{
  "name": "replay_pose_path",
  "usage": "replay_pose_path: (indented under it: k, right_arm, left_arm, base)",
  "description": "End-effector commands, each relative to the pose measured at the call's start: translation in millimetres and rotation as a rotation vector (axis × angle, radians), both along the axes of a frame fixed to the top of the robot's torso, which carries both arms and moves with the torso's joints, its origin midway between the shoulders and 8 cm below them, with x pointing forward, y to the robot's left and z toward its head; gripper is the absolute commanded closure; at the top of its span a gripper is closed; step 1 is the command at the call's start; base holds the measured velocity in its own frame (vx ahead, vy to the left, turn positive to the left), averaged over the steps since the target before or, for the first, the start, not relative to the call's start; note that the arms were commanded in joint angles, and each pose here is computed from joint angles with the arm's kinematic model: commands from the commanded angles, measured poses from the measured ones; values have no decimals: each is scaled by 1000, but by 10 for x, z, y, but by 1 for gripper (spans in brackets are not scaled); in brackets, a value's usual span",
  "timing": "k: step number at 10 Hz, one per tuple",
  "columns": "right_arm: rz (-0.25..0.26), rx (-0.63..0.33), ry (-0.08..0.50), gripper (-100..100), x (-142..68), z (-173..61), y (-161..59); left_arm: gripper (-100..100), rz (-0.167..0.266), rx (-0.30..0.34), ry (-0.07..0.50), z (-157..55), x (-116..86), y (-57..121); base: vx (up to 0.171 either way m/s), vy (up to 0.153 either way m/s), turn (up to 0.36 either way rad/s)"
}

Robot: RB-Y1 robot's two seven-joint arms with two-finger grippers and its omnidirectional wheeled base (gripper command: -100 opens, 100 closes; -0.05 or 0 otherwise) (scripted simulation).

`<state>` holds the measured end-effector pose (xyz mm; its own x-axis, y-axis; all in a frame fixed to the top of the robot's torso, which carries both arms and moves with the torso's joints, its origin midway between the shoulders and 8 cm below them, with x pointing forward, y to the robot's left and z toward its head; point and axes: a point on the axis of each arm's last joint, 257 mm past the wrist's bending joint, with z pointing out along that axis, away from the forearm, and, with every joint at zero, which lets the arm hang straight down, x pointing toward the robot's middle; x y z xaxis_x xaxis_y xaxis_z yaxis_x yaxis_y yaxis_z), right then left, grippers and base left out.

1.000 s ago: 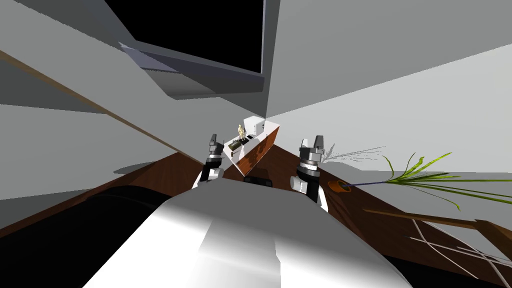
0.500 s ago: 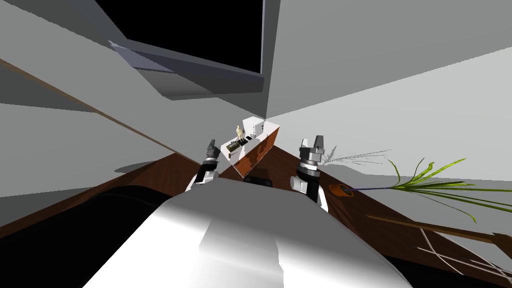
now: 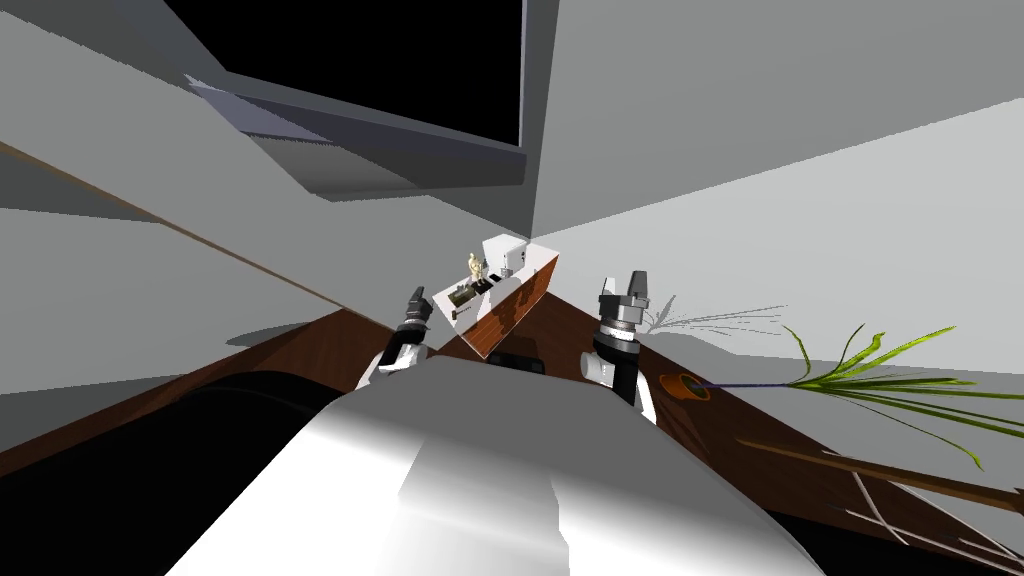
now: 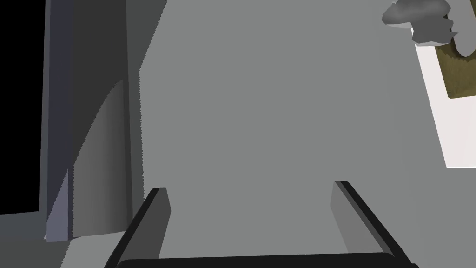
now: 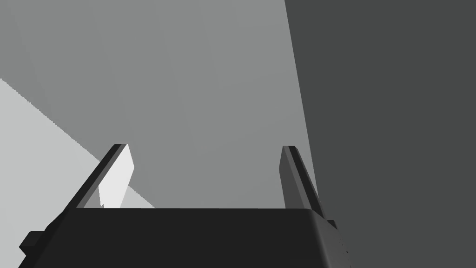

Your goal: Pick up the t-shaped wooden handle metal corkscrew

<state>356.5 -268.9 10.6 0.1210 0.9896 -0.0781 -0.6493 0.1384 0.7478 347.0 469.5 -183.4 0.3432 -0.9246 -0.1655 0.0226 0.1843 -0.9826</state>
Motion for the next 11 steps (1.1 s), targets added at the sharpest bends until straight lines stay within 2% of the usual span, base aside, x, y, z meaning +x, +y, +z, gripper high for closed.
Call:
replay_pose_path:
  k: [1,2,3,4,5,6,7,8,10,11]
  right_arm:
    - [0,0,0,0,0,0,0]
    - [0,0,0,0,0,0,0]
    - [0,0,0,0,0,0,0]
    - [0,0,0,0,0,0,0]
    - [0,0,0,0,0,0,0]
    - [0,0,0,0,0,0,0]
    - [0,0,0,0,0,0,0]
    - [0,0,0,0,0,0,0]
    - [0,0,0,0,0,0,0]
    - [0,0,0,0,0,0,0]
  left_arm:
    - [-100,22,-9,41,-96,-42,134]
    - [-100,62,-18,89,-240,-141,355]
    - [-100,66,-26,108,-292,-146,364]
    - [-100,108,-42,162,-455,-265,586]
    - [-100,111,-48,175,-492,-271,592]
    - [-100,155,-67,224,-642,-404,804]
    - [-100,159,-75,241,-692,-418,812]
    - [-100,202,-94,279,-818,-561,1015]
    - [-100,209,-107,306,-892,-585,1023]
    - [-100,256,-134,354,-1044,-754,1218]
  base:
    - [72,-37,12]
    - [95,-34,8]
    - [87,-59,5]
    - [103,-79,6]
    - [95,-58,14]
    - [120,-73,-5]
    - [98,-57,8]
    - [99,-71,0]
    - [66,-34,4]
    - [80,-33,-8]
